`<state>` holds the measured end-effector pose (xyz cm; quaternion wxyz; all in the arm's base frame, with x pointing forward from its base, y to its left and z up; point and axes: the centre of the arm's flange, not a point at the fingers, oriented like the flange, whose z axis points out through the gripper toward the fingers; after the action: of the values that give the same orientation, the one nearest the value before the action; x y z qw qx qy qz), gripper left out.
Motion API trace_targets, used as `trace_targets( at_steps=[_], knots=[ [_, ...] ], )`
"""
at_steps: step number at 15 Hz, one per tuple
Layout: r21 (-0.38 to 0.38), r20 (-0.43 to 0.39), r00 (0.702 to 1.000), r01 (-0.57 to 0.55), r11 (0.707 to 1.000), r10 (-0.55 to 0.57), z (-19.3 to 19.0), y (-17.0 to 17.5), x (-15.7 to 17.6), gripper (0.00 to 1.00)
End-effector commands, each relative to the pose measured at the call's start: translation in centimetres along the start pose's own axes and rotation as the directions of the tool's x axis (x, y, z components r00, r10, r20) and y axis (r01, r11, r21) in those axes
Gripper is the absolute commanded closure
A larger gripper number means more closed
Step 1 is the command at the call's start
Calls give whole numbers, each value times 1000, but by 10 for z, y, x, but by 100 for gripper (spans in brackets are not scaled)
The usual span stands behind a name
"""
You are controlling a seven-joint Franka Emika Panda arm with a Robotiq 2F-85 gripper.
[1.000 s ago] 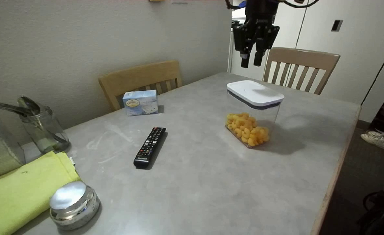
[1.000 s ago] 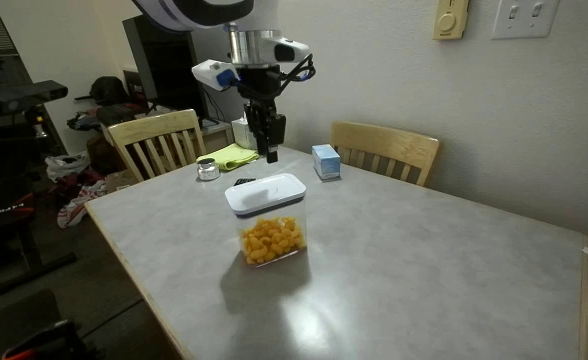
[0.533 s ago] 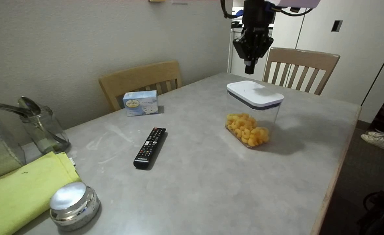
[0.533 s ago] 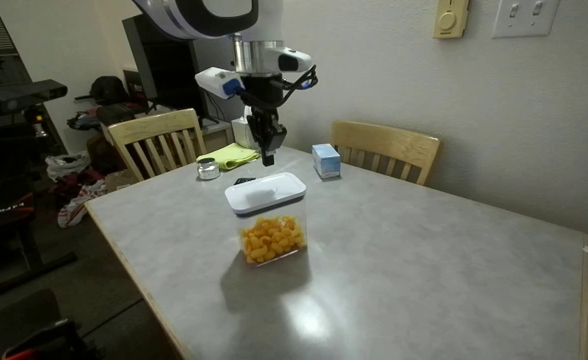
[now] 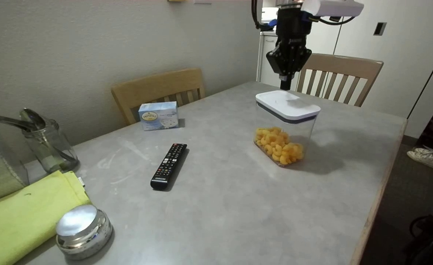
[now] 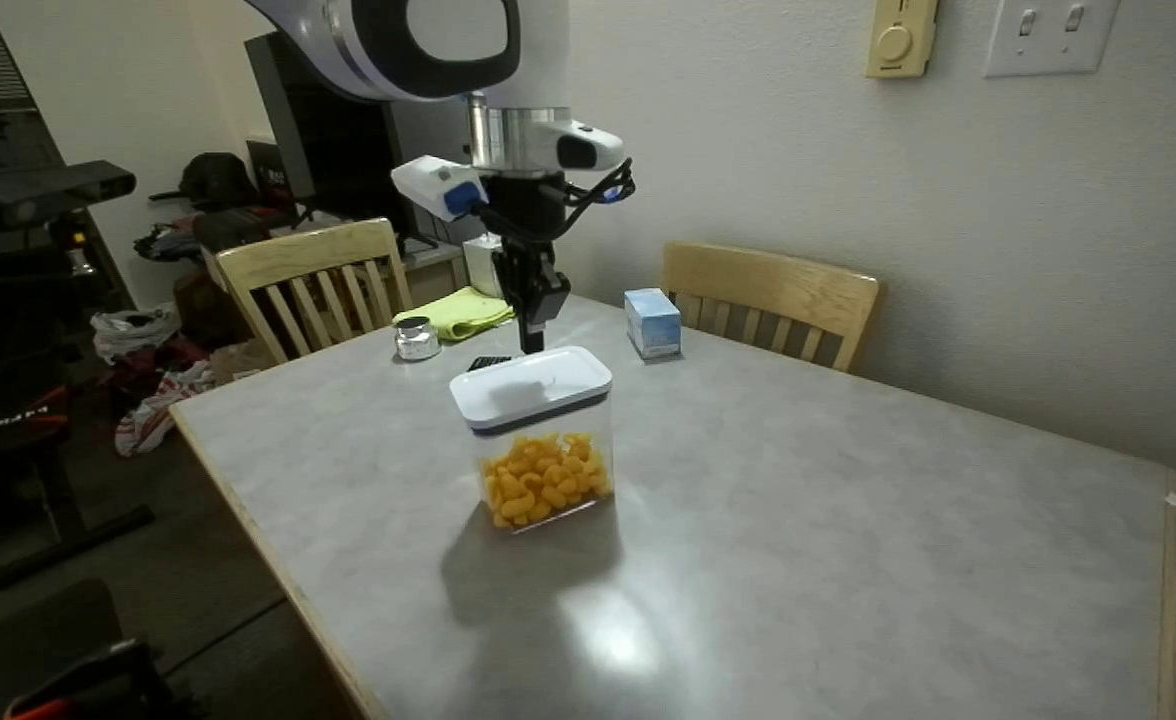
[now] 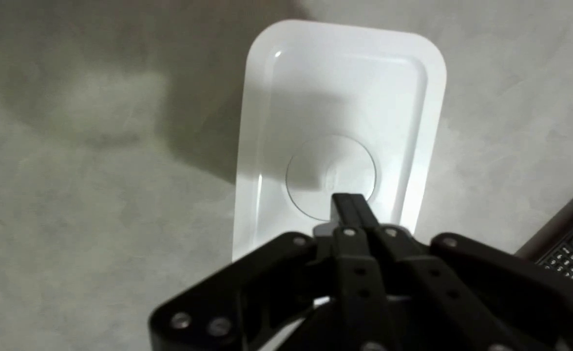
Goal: Press the button on the lid then put the lid on the table
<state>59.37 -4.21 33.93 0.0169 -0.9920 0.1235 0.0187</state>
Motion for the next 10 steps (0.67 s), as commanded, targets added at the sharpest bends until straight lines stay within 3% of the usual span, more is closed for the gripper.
trace_targets(
  at_steps=[1,7,10],
  knots=[
    [16,21,1000,-13,1000,12,13,5,-6,100],
    [39,52,998,-40,998,38,40,8,-15,100],
    [71,-1,998,-65,995,65,45,8,-13,100]
  ],
)
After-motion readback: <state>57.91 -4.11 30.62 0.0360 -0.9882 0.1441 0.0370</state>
